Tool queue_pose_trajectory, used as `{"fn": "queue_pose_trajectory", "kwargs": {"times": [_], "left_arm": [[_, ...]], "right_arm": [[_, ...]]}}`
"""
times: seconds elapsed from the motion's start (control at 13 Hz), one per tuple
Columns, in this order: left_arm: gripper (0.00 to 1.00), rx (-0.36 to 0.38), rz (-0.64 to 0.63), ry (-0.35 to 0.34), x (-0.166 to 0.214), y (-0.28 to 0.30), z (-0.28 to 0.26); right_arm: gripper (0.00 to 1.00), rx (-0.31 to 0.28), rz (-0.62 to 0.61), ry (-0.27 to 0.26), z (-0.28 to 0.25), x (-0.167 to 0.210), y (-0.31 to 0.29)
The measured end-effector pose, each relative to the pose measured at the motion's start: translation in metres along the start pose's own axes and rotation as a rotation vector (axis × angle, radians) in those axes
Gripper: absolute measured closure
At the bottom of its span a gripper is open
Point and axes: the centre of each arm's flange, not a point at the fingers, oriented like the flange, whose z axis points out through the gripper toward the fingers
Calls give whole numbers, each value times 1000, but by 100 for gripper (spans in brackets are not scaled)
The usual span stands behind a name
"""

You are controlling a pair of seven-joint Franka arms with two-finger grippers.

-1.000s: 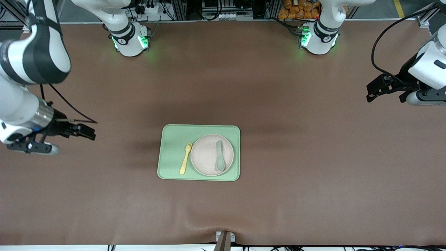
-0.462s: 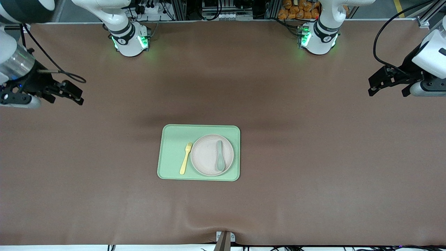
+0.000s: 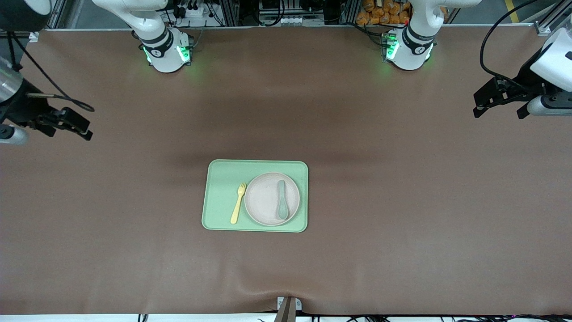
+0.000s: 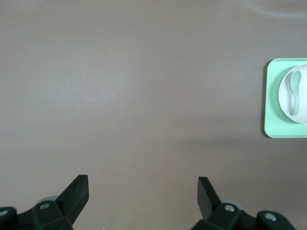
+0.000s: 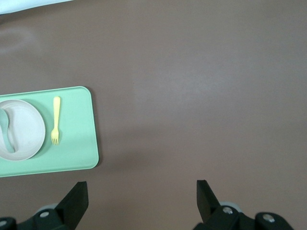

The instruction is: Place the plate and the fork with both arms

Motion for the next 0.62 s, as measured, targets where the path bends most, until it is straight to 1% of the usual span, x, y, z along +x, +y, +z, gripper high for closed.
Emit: {"fn": "queue_pose_trajectory", "kwargs": {"times": [0.23,0.46,0.62], "left_arm": [[0,1,11,-9,-1,-1,1],[0,1,14,-10,-1,1,1],[0,1,18,-13,-2,3,1]], "right_arm": [[0,-1,-7,-21,-7,6,4],[0,-2,-122,-34,-10,5,4],[0,-3,-144,-57,-9,2,3]]}}
